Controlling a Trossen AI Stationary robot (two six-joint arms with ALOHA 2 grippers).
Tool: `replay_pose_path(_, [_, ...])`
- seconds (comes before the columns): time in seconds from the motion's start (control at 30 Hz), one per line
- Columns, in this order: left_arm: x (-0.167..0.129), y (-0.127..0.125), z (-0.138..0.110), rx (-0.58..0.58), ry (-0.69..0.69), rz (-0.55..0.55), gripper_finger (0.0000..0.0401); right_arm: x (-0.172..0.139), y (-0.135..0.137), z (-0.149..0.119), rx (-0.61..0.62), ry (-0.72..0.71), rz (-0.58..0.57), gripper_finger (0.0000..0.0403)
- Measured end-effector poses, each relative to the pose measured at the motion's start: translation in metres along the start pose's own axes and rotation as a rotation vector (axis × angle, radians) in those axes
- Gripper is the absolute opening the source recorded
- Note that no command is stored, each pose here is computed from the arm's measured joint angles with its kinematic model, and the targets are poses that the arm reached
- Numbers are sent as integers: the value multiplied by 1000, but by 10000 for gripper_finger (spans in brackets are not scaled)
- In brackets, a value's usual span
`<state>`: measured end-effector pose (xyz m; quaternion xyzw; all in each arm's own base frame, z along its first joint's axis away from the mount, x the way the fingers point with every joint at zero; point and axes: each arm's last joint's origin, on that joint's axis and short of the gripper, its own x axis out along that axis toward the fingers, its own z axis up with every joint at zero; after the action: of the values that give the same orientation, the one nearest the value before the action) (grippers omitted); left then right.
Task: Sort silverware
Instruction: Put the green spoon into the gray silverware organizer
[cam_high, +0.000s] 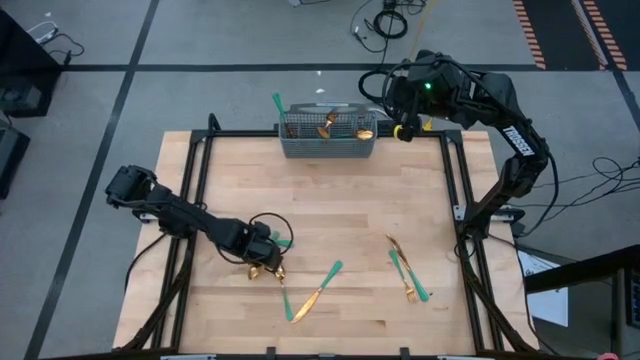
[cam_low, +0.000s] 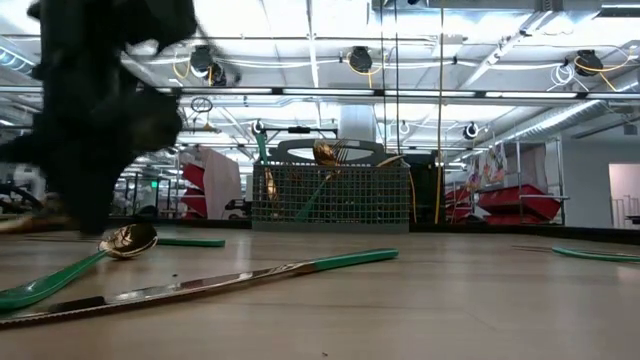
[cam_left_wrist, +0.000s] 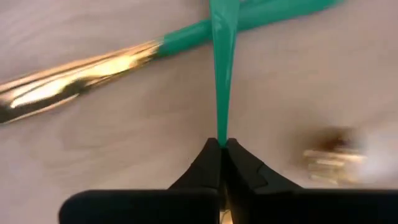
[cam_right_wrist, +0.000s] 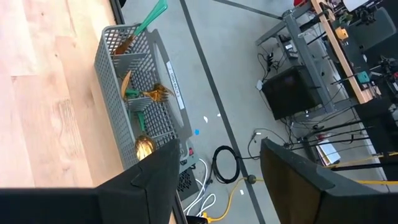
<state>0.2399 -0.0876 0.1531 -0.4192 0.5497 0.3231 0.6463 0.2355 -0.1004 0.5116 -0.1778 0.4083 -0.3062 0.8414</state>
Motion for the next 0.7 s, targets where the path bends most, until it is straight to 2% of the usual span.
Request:
replay_pose_path(0.1, [-22,-11,8,-22,-87,-99,5,1,-3,-1,32,6,-3,210])
replay_pose_path(0.23, [-57,-19,21,-72,-268,-211,5,4,-9,-4,76,20,-19,210])
replay_pose_path(0.37, [-97,-19,40,-166,-574,-356,5,9,-16,-7,152,15,14,210])
replay_pose_path(0.5, [-137,-23,61,-261,-855,-605,4,12,-23,-10,201,-2,88,210])
replay_pose_path(0.57, [-155,-26,74,-275,-945,-745,4,13,-25,-12,208,2,88,210])
replay_pose_path(0.7, [-189,-28,101,-233,-1061,-1051,4,14,-28,-14,216,11,82,210])
